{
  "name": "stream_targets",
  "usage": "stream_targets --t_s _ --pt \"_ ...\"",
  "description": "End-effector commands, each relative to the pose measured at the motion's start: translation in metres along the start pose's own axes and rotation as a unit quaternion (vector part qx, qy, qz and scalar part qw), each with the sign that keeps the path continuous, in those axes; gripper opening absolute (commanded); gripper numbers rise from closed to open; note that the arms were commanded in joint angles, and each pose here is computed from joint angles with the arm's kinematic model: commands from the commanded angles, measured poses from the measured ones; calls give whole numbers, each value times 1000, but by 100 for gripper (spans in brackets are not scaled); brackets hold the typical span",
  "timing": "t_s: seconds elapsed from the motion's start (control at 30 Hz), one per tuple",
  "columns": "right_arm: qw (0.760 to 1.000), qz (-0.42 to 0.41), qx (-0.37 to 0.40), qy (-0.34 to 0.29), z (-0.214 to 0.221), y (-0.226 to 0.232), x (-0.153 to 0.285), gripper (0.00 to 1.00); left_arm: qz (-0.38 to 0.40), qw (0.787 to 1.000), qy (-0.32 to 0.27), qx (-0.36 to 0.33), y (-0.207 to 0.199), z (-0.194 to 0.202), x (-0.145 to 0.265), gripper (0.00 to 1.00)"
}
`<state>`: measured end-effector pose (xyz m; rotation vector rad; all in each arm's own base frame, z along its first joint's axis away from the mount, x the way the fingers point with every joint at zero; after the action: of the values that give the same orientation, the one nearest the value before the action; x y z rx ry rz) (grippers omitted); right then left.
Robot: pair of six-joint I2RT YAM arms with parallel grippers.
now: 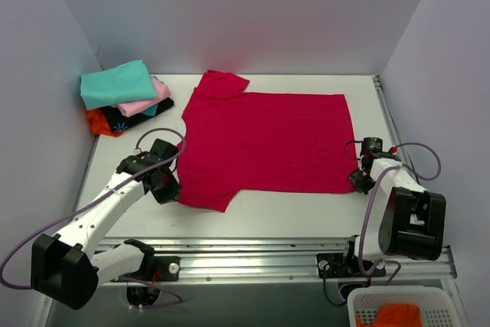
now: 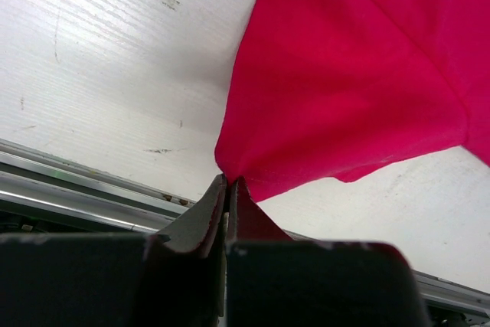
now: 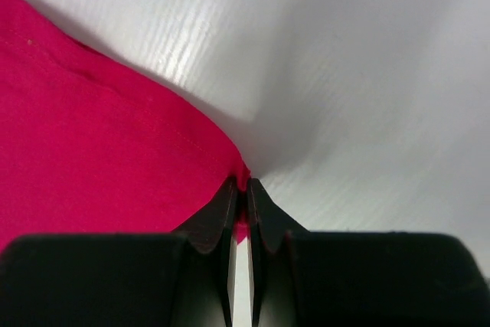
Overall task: Fold and stack the t-shirts
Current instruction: Fold the tshirt
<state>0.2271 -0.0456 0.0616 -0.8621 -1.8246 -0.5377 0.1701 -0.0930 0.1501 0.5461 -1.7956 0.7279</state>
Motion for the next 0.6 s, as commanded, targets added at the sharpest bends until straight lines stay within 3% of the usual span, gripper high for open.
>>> stream_targets --t_s 0.0,0.3,0.57 --pt "999 19 15 21 8 -15 20 0 2 1000 4 -4 -4 -5 14 2" --pt "999 7 29 33 4 -19 56 0 23 999 29 20 -24 -10 45 2" --pt "999 -10 34 8 -26 -3 70 0 50 997 50 25 -74 -28 59 2"
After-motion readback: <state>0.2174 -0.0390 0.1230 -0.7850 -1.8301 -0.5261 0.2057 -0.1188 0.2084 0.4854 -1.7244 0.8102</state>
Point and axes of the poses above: each gripper's point midway between its finger pads, its own x axis back along the fingers, its own y axis along the line the jaws close on, z = x × y, the point moved 6 cm from there along x, back along the fingers, and after that the axes turned 13 degrees about x, right-handed, at the moved point
